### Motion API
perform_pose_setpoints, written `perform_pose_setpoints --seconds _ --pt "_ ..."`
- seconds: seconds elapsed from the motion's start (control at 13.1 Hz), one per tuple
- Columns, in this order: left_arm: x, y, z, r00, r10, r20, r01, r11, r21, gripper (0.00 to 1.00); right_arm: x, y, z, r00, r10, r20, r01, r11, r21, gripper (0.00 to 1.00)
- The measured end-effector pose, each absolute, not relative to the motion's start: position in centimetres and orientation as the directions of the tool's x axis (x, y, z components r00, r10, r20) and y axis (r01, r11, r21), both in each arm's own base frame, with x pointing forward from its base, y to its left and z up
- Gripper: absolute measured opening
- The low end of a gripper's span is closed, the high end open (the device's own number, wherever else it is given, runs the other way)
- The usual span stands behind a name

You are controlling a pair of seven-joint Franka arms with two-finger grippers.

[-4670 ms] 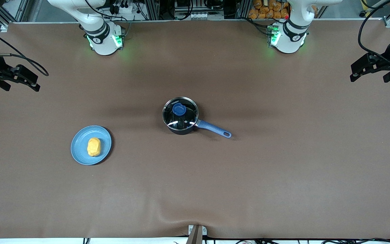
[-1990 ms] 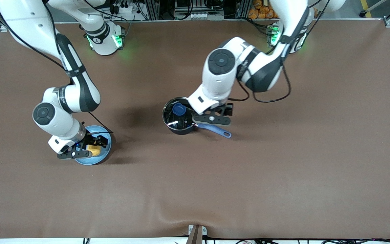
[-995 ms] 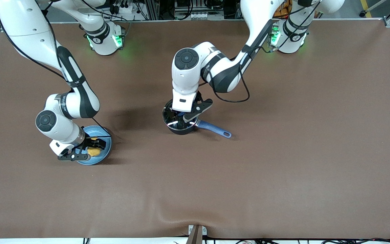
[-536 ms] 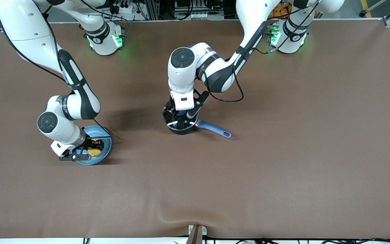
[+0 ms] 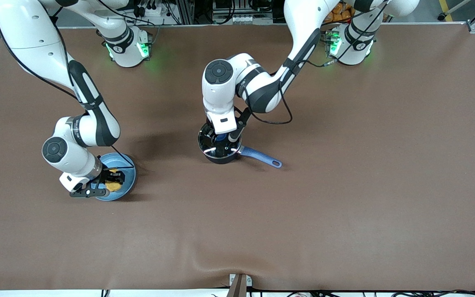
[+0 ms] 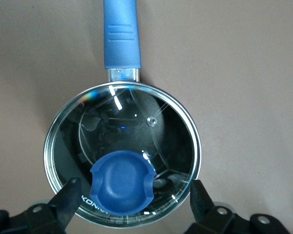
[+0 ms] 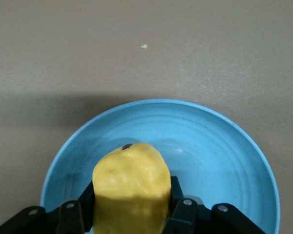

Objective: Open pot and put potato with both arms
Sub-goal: 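Grasp the potato with the right gripper while the left gripper grasps the knob, then lift the potato toward the pot while the left gripper lifts the lid away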

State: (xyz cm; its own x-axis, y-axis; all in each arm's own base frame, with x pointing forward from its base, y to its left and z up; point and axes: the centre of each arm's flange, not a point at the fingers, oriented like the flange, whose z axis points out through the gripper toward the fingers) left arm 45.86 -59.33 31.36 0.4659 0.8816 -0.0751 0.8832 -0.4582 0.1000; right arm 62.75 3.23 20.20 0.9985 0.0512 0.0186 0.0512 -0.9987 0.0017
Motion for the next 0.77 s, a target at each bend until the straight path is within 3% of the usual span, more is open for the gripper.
perform_pose_setpoints --seconds 0.46,0.77 --pt "45.7 -59.3 29.3 0.456 0.888 -0.065 0.889 -0.451 0.073 0.98 63.4 8.1 26.7 0.996 0.075 -0.047 0.074 -0.997 -0.022 0.59" --pt "45.7 -59.3 28.6 0.454 0.889 -0.061 0.89 -0.451 0.065 0.98 63.0 12.0 27.9 0.998 0.043 -0.042 0.041 -0.998 -0.048 0.59"
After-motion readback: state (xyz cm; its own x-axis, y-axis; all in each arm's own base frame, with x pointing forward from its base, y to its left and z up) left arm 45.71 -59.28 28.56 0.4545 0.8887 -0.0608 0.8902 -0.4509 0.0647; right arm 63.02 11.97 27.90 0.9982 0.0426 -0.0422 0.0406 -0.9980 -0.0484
